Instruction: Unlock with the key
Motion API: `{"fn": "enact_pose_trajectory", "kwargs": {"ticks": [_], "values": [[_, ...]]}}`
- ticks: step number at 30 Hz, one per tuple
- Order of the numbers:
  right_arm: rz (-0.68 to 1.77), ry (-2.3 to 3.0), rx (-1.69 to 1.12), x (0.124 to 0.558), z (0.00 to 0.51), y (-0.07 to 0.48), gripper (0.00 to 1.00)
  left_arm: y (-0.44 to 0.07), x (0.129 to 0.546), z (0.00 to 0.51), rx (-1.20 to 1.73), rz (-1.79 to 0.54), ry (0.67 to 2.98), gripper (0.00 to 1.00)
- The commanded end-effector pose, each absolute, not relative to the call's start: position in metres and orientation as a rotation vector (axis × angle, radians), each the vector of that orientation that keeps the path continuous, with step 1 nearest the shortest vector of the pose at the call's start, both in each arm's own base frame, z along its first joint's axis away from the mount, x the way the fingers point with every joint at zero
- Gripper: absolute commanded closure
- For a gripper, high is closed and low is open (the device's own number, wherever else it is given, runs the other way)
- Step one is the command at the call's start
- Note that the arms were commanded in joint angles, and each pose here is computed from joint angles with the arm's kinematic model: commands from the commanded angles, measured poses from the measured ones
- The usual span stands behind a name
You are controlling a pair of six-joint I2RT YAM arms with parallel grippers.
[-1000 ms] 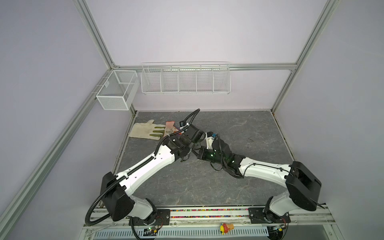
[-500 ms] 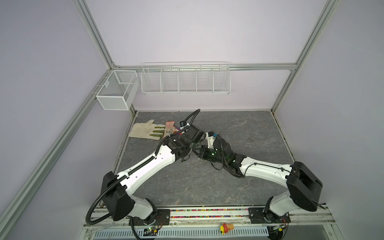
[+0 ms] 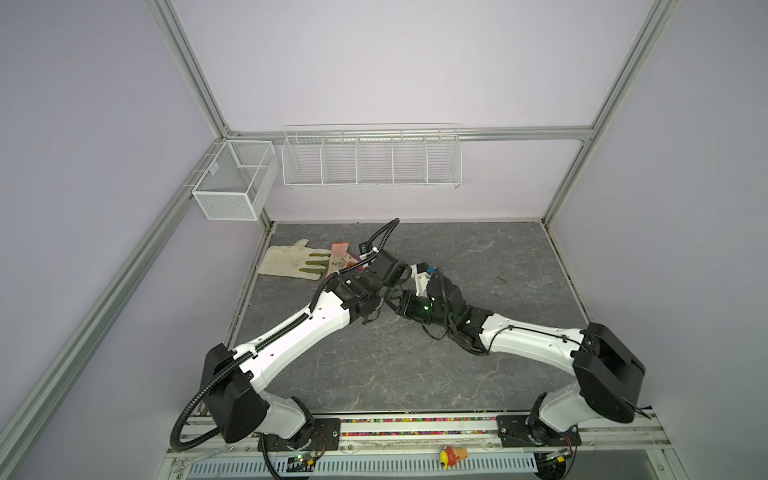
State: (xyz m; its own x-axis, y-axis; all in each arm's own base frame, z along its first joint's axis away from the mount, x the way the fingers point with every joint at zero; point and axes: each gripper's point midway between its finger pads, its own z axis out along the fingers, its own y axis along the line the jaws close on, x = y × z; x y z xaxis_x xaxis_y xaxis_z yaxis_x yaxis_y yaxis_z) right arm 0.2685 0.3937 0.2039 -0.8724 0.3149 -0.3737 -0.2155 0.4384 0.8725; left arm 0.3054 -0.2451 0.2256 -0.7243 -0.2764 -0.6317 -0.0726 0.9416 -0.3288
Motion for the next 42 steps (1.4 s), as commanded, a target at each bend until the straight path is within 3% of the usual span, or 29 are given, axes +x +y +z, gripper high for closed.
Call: {"fn": "enact_pose_trajectory", "kwargs": {"ticks": [1,42], "values": [[1.485,2.123,0.093,0.273,0.225,0.393,0.94,-0.242,0.296,0.229,-0.239,-0.368,2.380,1.00],[1.351,2.137,-0.054,0.257,0.228,0.384,0.94,-0.244,0.296,0.259,-0.223,-0.453,2.320,1.00]]}}
